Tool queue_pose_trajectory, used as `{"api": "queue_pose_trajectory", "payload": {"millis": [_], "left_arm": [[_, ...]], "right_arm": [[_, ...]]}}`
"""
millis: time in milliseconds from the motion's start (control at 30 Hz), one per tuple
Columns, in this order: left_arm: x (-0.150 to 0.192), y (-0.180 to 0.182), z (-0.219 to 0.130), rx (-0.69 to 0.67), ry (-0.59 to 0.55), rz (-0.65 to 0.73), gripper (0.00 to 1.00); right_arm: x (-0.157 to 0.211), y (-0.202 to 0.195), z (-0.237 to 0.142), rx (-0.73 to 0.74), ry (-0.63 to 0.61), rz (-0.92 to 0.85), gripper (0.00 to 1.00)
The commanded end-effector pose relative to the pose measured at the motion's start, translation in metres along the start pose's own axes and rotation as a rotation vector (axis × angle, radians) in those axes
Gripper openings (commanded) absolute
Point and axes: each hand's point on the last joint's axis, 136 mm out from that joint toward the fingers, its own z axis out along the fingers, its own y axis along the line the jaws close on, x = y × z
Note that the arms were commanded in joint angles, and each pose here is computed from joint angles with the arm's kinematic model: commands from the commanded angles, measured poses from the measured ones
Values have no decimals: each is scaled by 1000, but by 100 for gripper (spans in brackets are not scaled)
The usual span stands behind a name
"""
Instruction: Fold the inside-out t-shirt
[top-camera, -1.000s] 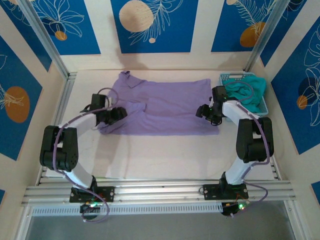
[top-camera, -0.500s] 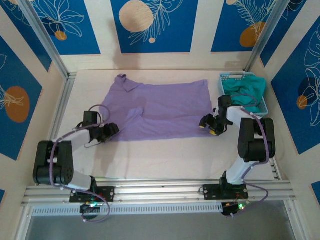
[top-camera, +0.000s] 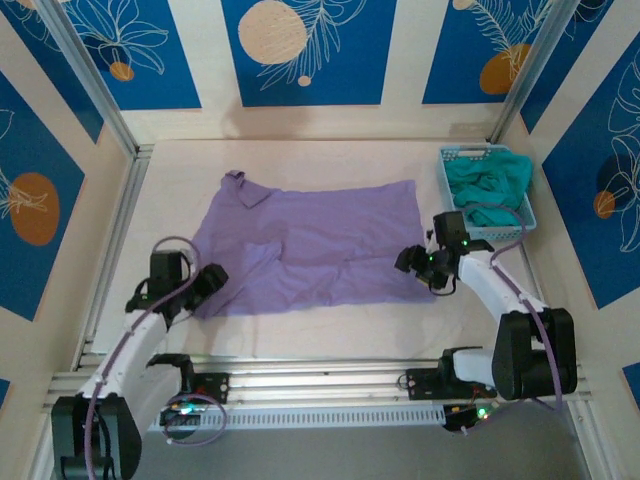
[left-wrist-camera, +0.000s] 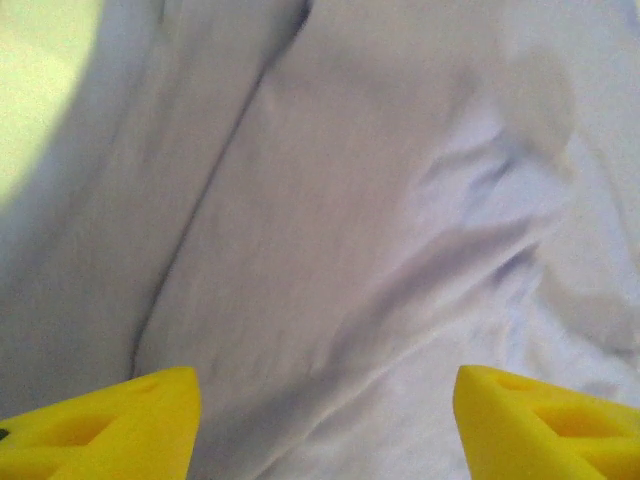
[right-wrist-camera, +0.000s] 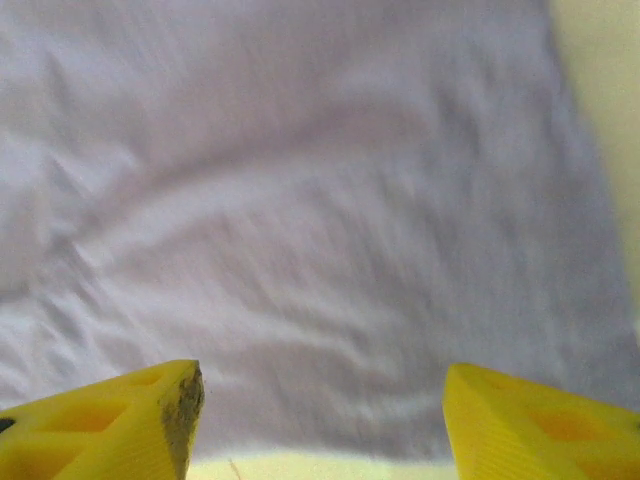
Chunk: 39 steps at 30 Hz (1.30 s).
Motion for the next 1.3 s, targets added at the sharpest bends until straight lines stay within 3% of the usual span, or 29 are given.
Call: {"api": "queue_pose_trajectory", "payload": {"millis": [0, 167, 333, 533, 700, 800, 967, 1133, 1267], "left_arm": [[-68, -25, -3, -39, -153, 92, 70], [-144, -67, 40, -9, -196, 156, 71], [-190, -85, 84, -16, -198, 218, 74], [-211, -92, 131, -22, -106, 254, 74], [-213, -94, 158, -11, -28, 265, 73], [-215, -93, 170, -16, 5, 281, 73], [-220, -104, 189, 15, 62, 320, 73], [-227, -113, 200, 35, 69, 334, 72], [-232, -116, 208, 34, 78, 334, 69]], "right_arm": [[-76, 12, -2, 47, -201, -72, 67], [-161, 36, 30, 103, -246, -97, 68], [-216, 36, 70, 215, -213, -118, 68], [-255, 41, 99, 266, -179, -135, 66], [-263, 37, 114, 296, -106, -133, 61], [-269, 40, 116, 276, -104, -137, 52], [-271, 42, 117, 244, -97, -139, 23], [-272, 45, 117, 230, -102, -161, 8], [-273, 47, 116, 223, -107, -172, 3]]}}
